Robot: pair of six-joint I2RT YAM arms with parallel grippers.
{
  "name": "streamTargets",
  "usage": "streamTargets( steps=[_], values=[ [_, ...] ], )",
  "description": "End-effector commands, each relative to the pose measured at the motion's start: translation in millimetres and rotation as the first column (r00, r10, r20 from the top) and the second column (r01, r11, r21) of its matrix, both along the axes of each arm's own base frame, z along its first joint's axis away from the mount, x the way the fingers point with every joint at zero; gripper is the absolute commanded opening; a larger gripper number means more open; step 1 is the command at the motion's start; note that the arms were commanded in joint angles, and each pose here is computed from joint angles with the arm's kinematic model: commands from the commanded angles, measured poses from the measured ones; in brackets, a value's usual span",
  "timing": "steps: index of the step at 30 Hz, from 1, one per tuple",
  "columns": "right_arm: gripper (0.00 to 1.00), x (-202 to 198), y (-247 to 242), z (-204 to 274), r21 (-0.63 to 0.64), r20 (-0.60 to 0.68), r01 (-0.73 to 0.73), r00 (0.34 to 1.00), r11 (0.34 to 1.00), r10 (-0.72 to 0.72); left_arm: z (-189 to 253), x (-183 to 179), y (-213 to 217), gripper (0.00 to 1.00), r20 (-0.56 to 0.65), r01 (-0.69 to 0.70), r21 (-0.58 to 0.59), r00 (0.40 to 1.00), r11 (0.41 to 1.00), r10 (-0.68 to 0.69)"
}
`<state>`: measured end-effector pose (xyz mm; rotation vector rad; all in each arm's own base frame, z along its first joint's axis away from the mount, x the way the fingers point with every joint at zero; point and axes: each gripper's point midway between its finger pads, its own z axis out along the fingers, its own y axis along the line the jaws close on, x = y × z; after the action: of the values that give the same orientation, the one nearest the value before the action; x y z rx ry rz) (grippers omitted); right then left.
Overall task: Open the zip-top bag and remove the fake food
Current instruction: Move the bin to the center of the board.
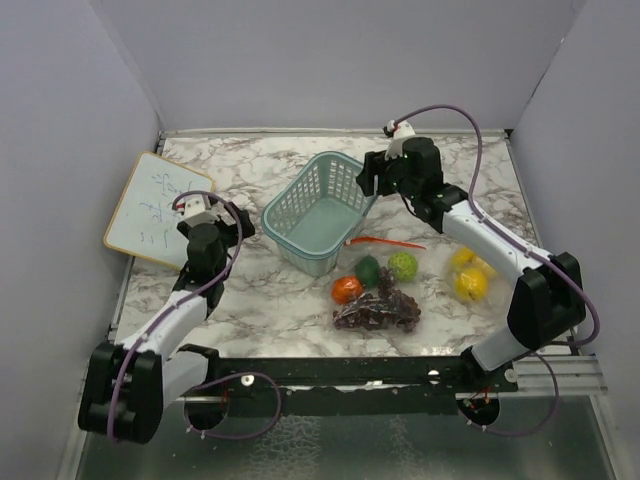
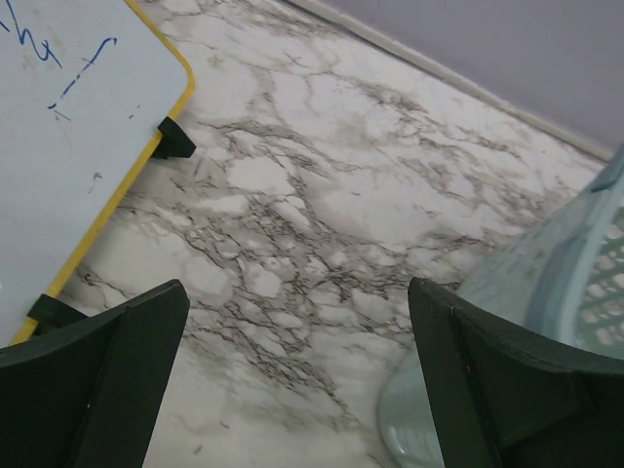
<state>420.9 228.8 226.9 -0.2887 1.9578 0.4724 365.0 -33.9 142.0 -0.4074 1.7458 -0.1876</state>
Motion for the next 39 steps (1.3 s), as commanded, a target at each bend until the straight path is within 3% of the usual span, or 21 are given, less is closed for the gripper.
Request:
streamTargets(
  steps=[1, 6, 12, 22, 35, 37, 39],
  values=[
    [0.67, 26, 2, 28, -0.168, 0.17, -0.08, 0.979, 0.983, 0.109, 3, -38, -5, 0.99, -0.012, -0.072, -0.136, 0.997, 0.988, 0.071],
    [0.75, 52, 11, 14, -0.26, 0.133, -0.147, 0.973, 0.954, 0.186, -5, -62, -8, 0.99, -0.045, -0.051, -0.145, 0.998, 0.988, 0.045],
    [0.71, 76, 28, 0, -0.248, 0.09, -0.229, 0.962, 0.941, 0.258, -22, -74, -13, 0.97, -0.075, -0.013, -0.148, 0.997, 0.989, 0.002],
    [0.5, 85, 36, -25, -0.204, 0.026, -0.32, 0.943, 0.925, 0.332, -26, -70, -12, 0.9, -0.105, -0.013, -0.104, 0.995, 0.994, 0.002],
    [0.32, 74, 23, -41, -0.207, -0.012, -0.354, 0.933, 0.912, 0.36, -38, -69, -17, 0.88, -0.127, 0.005, -0.11, 0.992, 0.994, -0.019],
    [0.2, 75, 21, -42, -0.209, -0.015, -0.345, 0.937, 0.915, 0.35, -38, -68, -17, 0.88, -0.128, 0.006, -0.112, 0.992, 0.994, -0.02],
    [0.16, 77, 19, -41, -0.208, -0.015, -0.331, 0.942, 0.921, 0.335, -38, -69, -17, 0.88, -0.128, 0.007, -0.111, 0.992, 0.994, -0.021]
  ],
)
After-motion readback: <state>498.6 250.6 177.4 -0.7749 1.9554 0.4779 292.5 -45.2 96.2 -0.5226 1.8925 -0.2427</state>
